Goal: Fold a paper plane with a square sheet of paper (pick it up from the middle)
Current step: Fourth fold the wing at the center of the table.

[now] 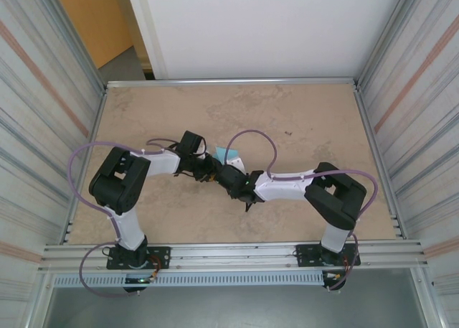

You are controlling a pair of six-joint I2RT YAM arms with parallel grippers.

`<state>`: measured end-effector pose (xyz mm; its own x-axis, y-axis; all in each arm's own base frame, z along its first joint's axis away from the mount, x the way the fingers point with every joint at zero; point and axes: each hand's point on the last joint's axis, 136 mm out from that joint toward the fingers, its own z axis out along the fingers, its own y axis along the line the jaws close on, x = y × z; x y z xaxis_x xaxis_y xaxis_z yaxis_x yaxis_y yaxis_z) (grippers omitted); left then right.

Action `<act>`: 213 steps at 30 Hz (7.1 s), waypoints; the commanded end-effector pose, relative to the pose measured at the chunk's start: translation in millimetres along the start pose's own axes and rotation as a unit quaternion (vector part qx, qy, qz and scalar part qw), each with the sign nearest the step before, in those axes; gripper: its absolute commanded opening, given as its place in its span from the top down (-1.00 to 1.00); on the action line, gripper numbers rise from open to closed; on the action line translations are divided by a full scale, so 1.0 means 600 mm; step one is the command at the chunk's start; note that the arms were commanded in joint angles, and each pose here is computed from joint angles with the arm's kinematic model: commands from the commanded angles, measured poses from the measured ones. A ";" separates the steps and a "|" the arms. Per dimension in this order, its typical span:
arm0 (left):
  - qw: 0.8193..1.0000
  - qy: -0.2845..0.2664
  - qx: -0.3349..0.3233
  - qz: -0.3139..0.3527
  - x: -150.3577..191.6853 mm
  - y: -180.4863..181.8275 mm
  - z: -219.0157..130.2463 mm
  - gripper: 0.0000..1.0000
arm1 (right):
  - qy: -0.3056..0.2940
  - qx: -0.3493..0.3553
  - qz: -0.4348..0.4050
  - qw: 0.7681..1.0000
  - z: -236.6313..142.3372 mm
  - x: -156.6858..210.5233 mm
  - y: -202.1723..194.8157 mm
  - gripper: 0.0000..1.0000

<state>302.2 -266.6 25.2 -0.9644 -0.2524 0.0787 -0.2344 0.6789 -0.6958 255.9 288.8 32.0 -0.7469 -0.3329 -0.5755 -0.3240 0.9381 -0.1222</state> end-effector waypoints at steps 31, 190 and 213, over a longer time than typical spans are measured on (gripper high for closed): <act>1.000 0.017 -0.003 0.004 0.010 -0.004 0.001 0.50 | -0.013 0.013 -0.031 0.999 0.013 -0.008 0.018 0.56; 0.990 -0.044 0.049 0.123 0.016 -0.063 -0.085 0.13 | 0.186 -0.361 0.185 0.895 0.006 0.070 0.044 0.77; 0.992 0.007 0.080 0.101 0.015 -0.047 -0.020 0.66 | 0.183 -0.360 0.190 0.895 0.008 0.067 0.040 0.73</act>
<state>295.8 -271.4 47.0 -0.9893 -0.1338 -0.0581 -0.0379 0.6201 -0.7836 225.5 309.7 16.6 -0.9698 -0.1521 -0.1909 -0.2424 0.6909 0.6811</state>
